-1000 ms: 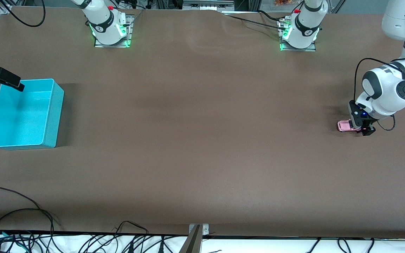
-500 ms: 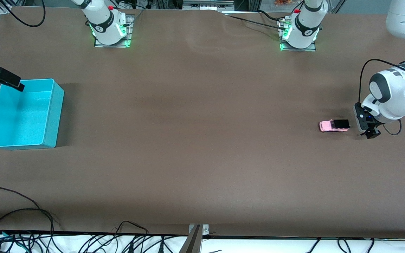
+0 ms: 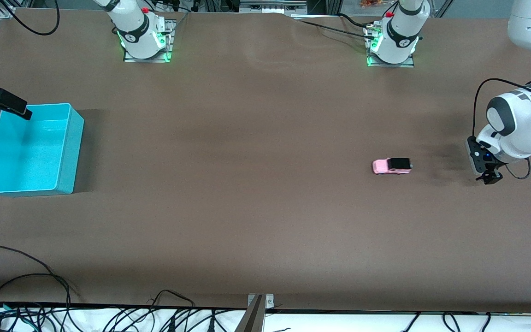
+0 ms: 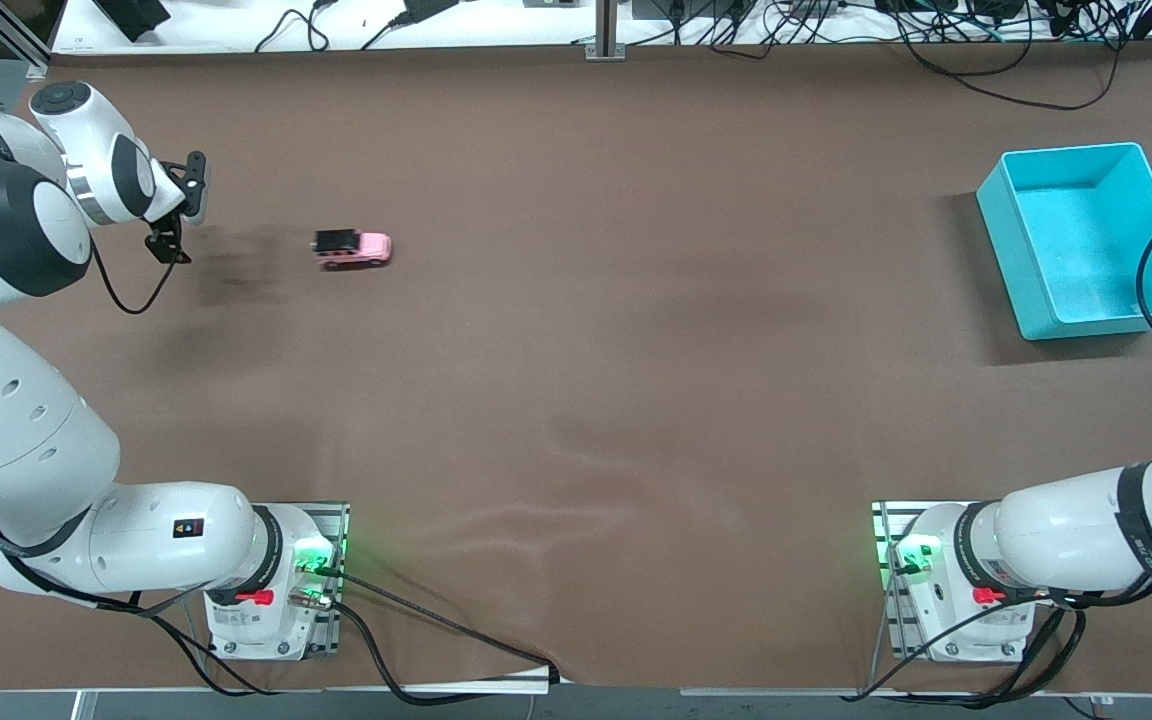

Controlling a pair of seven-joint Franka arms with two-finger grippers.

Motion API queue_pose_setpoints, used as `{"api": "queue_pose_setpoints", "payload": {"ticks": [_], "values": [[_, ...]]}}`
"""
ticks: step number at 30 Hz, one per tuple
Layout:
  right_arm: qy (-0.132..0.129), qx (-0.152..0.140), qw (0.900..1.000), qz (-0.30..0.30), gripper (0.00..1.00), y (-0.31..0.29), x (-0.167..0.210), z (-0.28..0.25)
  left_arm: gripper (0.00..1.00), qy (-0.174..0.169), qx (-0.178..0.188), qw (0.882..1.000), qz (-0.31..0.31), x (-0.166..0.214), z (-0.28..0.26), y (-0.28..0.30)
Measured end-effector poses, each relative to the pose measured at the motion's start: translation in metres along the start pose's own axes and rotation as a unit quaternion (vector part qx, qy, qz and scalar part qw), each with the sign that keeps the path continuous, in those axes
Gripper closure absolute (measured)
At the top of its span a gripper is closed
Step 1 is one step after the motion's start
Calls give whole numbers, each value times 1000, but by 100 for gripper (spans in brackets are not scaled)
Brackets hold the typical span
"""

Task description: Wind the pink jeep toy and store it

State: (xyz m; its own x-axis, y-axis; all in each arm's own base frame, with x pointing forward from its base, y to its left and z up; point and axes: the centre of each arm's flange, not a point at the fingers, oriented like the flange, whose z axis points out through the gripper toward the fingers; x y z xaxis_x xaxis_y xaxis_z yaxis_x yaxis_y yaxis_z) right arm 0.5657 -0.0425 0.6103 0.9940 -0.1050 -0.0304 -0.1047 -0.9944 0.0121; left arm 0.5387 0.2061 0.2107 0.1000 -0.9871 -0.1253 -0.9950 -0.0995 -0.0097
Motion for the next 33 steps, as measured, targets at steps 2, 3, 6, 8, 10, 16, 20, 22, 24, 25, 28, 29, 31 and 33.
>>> {"api": "queue_pose_setpoints", "payload": {"ticks": [2,3,6,8,10,16,20,22,24,25,28,29,31,33], "values": [[0,0,1000,0,0,0,0,0,0,-1,5,1000,0,-1,-5,-3],[0,0,1000,0,0,0,0,0,0,-1,8,1000,0,-1,-8,-4],[0,0,1000,0,0,0,0,0,0,-1,18,1000,-1,-2,-17,-8],[0,0,1000,0,0,0,0,0,0,0,23,1000,0,-1,-23,-9],[0,0,1000,0,0,0,0,0,0,0,29,1000,0,0,-30,-11],[0,0,1000,0,0,0,0,0,0,3,60,998,-1,0,-66,-16],[0,0,1000,0,0,0,0,0,0,7,79,997,2,4,-91,-16],[0,0,1000,0,0,0,0,0,0,10,89,996,4,8,-103,-16],[0,0,1000,-1,0,-1,0,0,0,12,99,995,7,11,-115,-16],[0,0,1000,-1,0,-1,0,0,0,13,104,994,8,12,-121,-16],[0,0,1000,-1,0,-1,0,0,0,14,120,993,9,14,-141,-16],[0,0,1000,-1,0,-1,0,0,0,14,124,992,9,14,-146,-16],[0,0,1000,-1,0,-2,0,0,0,15,133,991,9,14,-156,-16],[0,0,1000,-2,0,-2,0,0,0,16,141,990,7,14,-166,-15]]}}
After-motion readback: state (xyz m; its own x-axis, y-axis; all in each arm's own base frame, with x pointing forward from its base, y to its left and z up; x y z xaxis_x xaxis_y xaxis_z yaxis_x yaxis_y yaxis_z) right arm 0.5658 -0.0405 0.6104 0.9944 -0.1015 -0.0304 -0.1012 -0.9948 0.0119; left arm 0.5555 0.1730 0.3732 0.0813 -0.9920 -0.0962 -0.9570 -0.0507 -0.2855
